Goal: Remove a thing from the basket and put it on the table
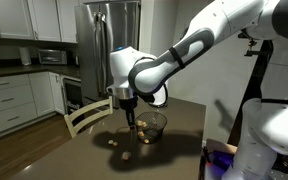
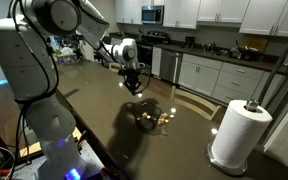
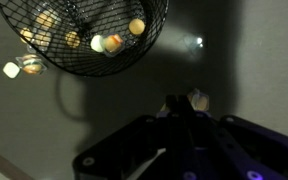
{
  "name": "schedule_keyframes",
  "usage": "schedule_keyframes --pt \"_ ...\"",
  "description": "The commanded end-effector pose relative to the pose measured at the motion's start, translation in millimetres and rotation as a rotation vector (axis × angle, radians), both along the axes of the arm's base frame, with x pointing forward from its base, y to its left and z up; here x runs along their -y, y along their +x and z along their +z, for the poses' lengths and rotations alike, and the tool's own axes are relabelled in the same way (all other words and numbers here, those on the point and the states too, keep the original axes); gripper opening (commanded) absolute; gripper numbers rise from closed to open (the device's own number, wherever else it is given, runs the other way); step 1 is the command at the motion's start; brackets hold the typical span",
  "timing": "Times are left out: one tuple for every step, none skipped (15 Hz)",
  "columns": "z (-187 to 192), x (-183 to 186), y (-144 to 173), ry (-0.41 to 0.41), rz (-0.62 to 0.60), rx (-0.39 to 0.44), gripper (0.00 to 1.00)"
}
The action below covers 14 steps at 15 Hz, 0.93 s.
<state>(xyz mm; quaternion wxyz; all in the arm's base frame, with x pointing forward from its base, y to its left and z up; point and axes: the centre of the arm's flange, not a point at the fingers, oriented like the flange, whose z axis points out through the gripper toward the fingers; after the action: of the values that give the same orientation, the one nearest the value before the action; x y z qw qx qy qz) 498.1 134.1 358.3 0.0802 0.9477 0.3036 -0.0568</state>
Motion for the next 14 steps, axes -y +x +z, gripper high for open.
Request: schedule_keyframes --pt "-16.1 -6.4 17.2 0.046 0.053 -0.075 0.05" --pt "-20.7 -8.3 18.4 0.056 0.063 -0.087 0.05" --pt "-24.5 -10.2 20.4 0.064 0.071 -0.095 0.05" --pt "-27.0 -12.7 21.3 0.069 0.079 -0.101 0.05" --pt "-29.1 -15.1 22.9 0.073 0.086 -0.105 0.05" --pt "-30.6 -17.3 23.9 0.075 0.091 -0.104 0.05" --pt "-30.7 -19.7 24.9 0.075 0.095 -0.102 0.05" --pt "-31.5 -22.5 25.8 0.073 0.098 -0.099 0.05" --pt "-32.5 -24.0 26.9 0.072 0.101 -0.1 0.05" --pt "-32.9 -25.9 27.6 0.073 0.103 -0.1 0.31" --pt "-33.2 -27.4 28.3 0.072 0.105 -0.101 0.31" --pt "-33.7 -28.2 29.0 0.072 0.106 -0.1 0.32" --pt "-33.7 -28.4 29.3 0.073 0.106 -0.099 0.37" --pt "-33.5 -28.6 29.3 0.074 0.105 -0.098 0.43"
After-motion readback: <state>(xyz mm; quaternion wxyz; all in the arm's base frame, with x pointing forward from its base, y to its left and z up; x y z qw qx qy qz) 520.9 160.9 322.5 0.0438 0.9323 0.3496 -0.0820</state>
